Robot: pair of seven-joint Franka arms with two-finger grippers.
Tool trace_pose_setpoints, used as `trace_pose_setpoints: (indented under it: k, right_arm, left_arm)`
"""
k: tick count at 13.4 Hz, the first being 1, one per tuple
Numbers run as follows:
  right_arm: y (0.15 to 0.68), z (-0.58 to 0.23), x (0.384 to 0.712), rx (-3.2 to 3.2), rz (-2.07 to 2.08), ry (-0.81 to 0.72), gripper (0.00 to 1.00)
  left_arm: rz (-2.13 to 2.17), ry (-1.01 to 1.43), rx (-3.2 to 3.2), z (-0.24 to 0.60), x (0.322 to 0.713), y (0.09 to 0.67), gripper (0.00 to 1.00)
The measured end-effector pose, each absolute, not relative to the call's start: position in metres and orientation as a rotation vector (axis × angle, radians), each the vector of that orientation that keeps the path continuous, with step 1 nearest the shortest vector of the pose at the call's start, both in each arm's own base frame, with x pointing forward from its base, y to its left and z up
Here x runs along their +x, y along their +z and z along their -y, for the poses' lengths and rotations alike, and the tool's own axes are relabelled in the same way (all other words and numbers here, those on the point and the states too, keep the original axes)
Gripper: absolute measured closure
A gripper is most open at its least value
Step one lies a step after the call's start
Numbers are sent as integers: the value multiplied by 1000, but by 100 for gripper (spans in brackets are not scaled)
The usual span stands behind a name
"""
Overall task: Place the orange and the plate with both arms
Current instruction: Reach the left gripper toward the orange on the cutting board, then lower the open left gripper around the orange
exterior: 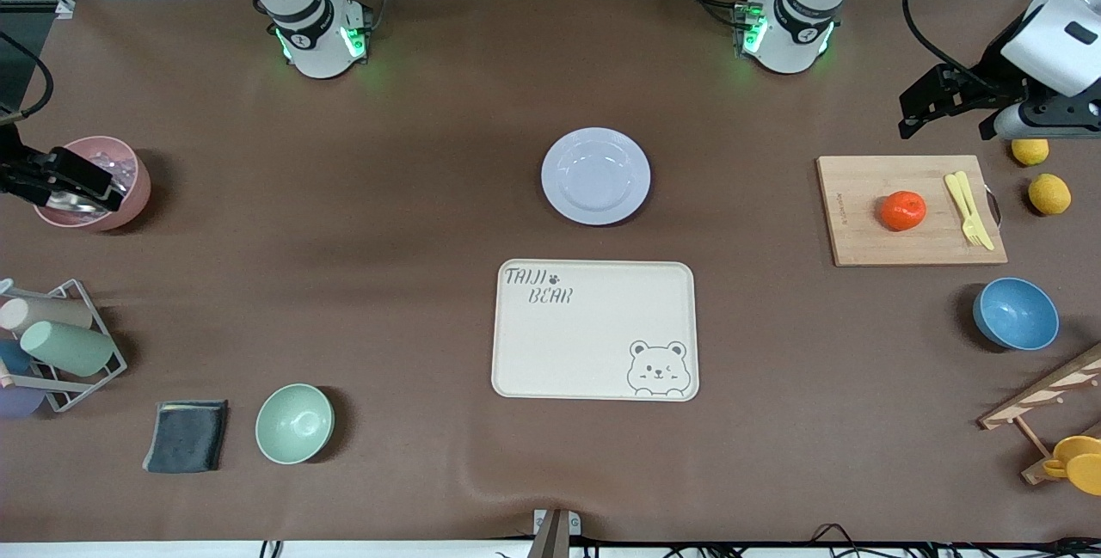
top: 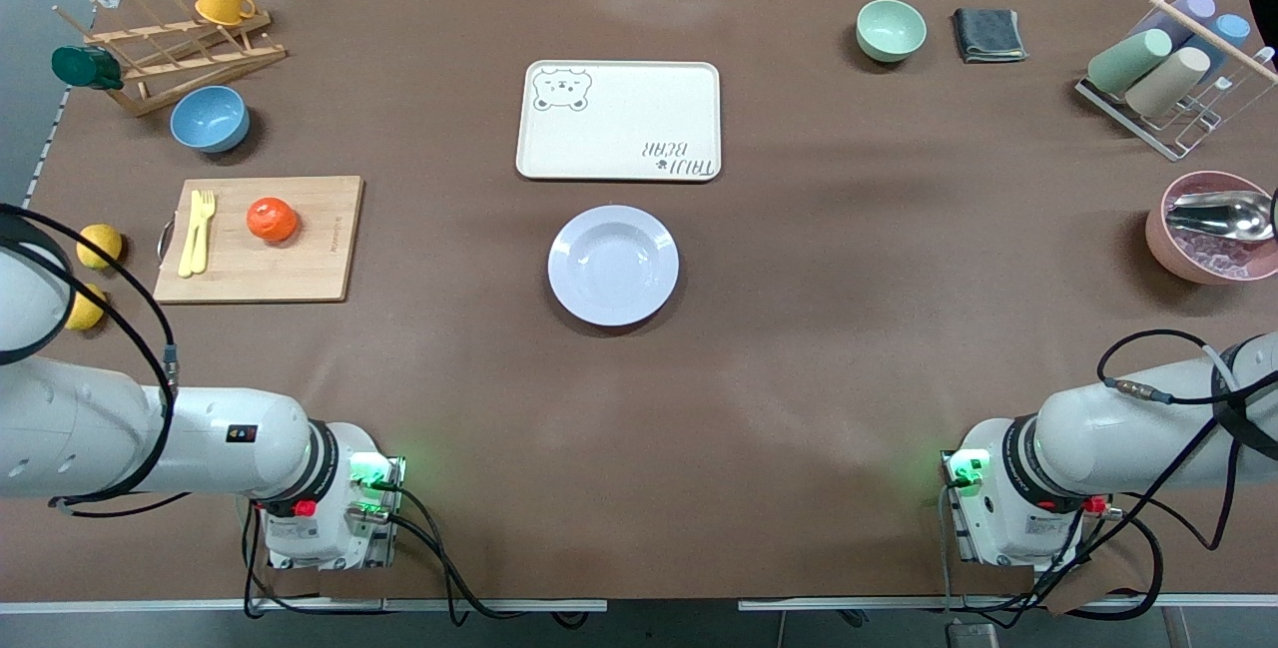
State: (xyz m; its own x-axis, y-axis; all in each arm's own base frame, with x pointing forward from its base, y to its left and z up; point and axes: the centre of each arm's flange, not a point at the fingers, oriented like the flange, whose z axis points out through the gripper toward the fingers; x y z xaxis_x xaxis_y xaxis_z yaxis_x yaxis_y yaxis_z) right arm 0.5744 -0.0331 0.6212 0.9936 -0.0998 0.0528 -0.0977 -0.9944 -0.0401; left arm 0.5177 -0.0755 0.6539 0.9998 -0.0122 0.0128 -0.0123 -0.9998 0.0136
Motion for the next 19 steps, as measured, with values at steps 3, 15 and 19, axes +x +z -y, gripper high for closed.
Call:
trace_pose_setpoints:
  k: [3,15,19]
  right_arm:
    - [619,30,576,-3125,-139,-81,0]
    - [615,27,578,-3130,-130,-71,0]
    - [609,18,580,-3131,-109,-51,0]
  left_arm:
    - [21,15,3136,76,518,652,0]
    - [-256,-268,3125,-1,549,575,0]
    - [-304,-474,3115,-24,560,497,0]
